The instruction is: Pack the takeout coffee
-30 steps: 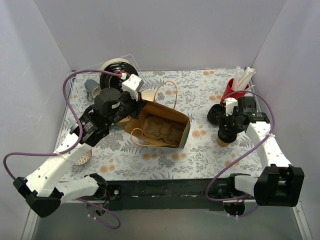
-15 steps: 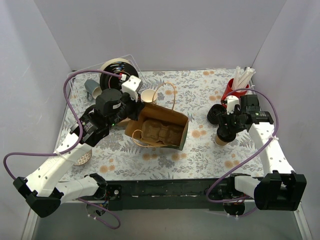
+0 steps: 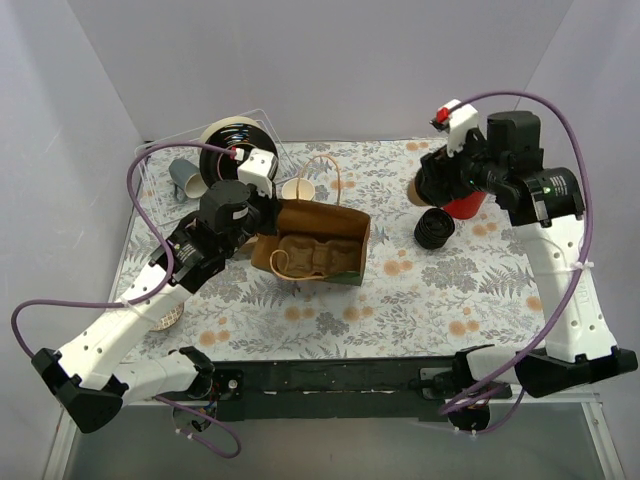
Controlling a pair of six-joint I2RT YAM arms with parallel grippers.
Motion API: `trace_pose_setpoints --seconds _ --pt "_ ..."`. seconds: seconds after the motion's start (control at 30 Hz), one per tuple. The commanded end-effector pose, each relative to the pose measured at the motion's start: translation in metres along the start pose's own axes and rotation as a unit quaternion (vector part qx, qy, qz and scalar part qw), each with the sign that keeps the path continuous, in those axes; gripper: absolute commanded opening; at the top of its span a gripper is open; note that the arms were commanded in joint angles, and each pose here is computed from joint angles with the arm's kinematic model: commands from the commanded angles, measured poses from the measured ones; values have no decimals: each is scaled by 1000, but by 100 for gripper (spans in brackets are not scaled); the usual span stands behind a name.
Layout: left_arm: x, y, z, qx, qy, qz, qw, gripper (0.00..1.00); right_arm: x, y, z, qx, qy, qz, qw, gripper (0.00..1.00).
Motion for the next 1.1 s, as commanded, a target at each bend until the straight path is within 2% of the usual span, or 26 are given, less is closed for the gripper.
trace_pose_setpoints --seconds 0.0,0.17,0.23,0.27,0.33,0.5,0.77,0.9,1.07 --pt "11 1 -11 -40 -32 -50 997 0 34 -25 -44 -37 -50 -37 997 37" --pt "15 -3 -11 -87 -64 -49 993 0 80 -63 -92 -153 -75 -119 978 34" --pt "15 0 -9 -82 -75 -54 992 0 94 -80 -99 -198 -80 -152 965 34" --pt "14 1 -10 -79 -79 -56 992 0 109 -74 -98 -211 -86 -187 956 34" --pt "10 5 -6 -68 -79 -47 993 0 118 -82 -95 -235 -94 -205 946 34" --pt "9 7 -4 -73 -57 -36 995 0 140 -77 -83 -242 -117 -262 927 34" --pt "7 8 -2 -76 -52 -28 995 0 174 -66 -93 -257 -146 -312 903 33" --pt "7 7 -4 -74 -65 -31 995 0 186 -61 -103 -258 -168 -303 902 31" --pt "7 -1 -10 -101 -69 -21 992 0 199 -40 -78 -232 -242 -272 902 31"
Point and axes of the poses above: each gripper's point midway between its finger pads, its own y axis out along the fingers, its own x axis along the line the jaws close on, z = x × y, the point moved 3 cm from there along -y, back along the fingers, and after that the axes turned 1 degree about -y, right-handed, at the moved point
